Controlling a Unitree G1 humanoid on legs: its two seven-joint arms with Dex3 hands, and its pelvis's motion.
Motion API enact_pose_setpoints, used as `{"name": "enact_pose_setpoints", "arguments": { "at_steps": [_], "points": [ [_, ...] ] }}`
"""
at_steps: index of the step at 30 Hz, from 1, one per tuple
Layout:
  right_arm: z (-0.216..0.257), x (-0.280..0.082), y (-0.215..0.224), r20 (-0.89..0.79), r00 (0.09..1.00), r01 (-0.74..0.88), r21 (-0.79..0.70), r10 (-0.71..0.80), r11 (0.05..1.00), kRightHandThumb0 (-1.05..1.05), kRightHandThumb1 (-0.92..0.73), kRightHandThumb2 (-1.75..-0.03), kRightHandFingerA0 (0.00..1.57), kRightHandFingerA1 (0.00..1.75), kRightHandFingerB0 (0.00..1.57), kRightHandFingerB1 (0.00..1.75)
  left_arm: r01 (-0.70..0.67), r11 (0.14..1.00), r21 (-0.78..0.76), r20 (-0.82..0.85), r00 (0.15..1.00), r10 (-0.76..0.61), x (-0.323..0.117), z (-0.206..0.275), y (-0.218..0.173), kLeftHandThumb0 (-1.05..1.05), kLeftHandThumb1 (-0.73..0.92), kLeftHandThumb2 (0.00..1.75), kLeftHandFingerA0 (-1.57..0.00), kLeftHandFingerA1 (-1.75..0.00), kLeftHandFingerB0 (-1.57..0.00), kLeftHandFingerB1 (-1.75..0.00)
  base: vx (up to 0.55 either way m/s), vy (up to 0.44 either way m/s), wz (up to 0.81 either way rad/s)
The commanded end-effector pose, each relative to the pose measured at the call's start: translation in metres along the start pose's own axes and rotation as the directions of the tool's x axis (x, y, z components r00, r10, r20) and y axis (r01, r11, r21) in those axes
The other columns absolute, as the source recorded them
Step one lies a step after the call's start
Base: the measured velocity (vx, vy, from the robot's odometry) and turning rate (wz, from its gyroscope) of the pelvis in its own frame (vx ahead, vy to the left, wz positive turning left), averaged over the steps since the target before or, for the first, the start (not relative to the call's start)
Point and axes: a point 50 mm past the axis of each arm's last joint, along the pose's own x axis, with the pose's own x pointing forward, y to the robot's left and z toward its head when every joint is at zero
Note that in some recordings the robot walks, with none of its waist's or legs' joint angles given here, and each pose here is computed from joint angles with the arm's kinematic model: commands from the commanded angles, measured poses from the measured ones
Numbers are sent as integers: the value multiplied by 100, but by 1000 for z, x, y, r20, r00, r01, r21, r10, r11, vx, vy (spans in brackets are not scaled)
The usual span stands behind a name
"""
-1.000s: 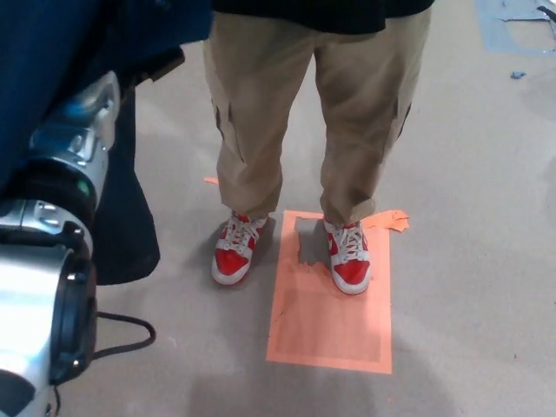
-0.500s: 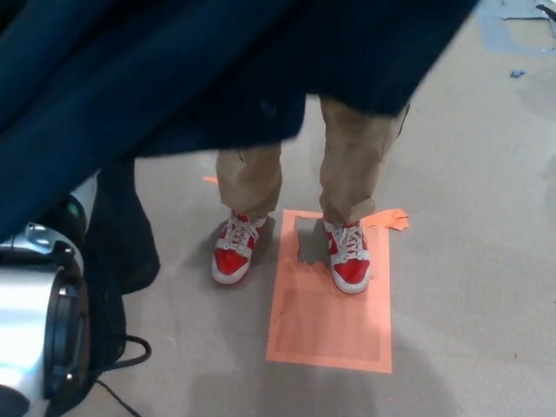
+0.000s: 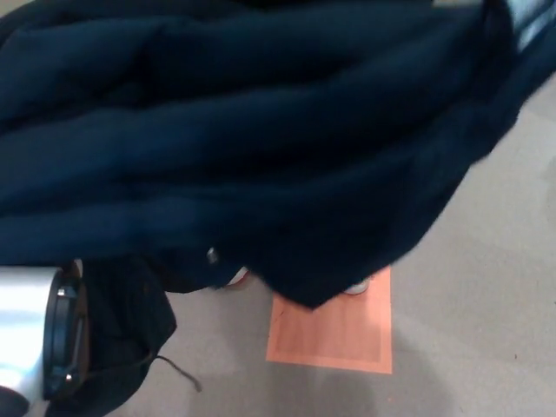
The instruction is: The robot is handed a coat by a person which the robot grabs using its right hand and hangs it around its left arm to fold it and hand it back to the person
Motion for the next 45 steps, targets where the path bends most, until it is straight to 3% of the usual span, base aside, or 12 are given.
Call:
{"name": "enact_pose_setpoints", "arguments": {
  "at_steps": [1,3,8,9,10,12,16,27,30,32,34,45],
  "points": [
    [-86,-115,101,-420,833,-242,308,360,920,-22,-92,-68,109,61,109,89,-68,998,-16,92,993,69,-4,25,35,-84,74,83,-8,-26,-8,-25,0,0,0],
    [-92,-123,118,-430,787,-320,328,442,889,-25,-89,-68,112,66,111,91,-58,998,-7,103,993,59,-4,28,34,-85,75,107,-8,-28,-10,-30,0,0,0],
    [-99,-143,154,-477,605,-558,316,637,767,-35,-89,-67,103,56,103,79,-47,999,1,122,991,47,-4,30,32,-76,90,69,-10,-24,-10,-24,0,0,0],
    [-102,-147,164,-442,551,-633,331,707,700,-72,-79,-64,35,40,36,36,-41,999,-8,119,992,42,-4,30,31,-84,74,106,-7,-30,-10,-30,0,0,0],
    [-103,-150,170,-422,510,-671,350,749,654,-81,-60,-96,2,31,6,24,-37,999,-10,119,992,38,-4,29,30,-76,89,68,-9,-25,-10,-24,0,0,0],
    [-102,-151,173,-407,474,-687,384,781,617,-78,-67,-61,0,0,0,0,-36,999,1,120,992,35,-3,30,29,-77,89,68,-10,-25,-11,-25,0,0,0],
    [-106,-145,166,-436,486,-670,372,758,643,-79,-66,-75,0,0,0,0,-24,1000,0,133,991,24,-3,33,29,-85,74,106,-7,-29,-10,-29,0,0,0],
    [-136,-166,126,-455,639,-281,612,620,739,-80,-82,-65,0,0,0,0,-11,1000,9,128,992,10,-5,31,32,-83,76,107,-7,-27,-8,-26,0,0,0],
    [-150,-175,107,-523,664,-132,621,535,772,-89,-64,-94,0,1,0,0,-7,1000,22,140,990,4,-5,32,33,-85,76,107,-8,-28,-8,-28,0,0,0],
    [-155,-178,99,-538,682,-76,622,495,780,-83,-79,-64,0,0,0,0,-4,1000,22,143,990,1,-6,32,33,-85,76,107,-8,-27,-8,-27,0,0,0],
    [-166,-184,83,-611,691,45,570,387,820,-99,-74,-105,0,4,0,0,-6,1000,27,142,990,2,-6,32,35,-84,76,107,-9,-28,-9,-29,0,0,0],
    [-194,-219,68,-716,697,569,596,53,566,-97,-76,-105,0,3,0,0,-30,999,-26,159,987,33,-9,35,47,-77,87,68,-10,-25,-10,-24,0,0,0]
  ]
}}
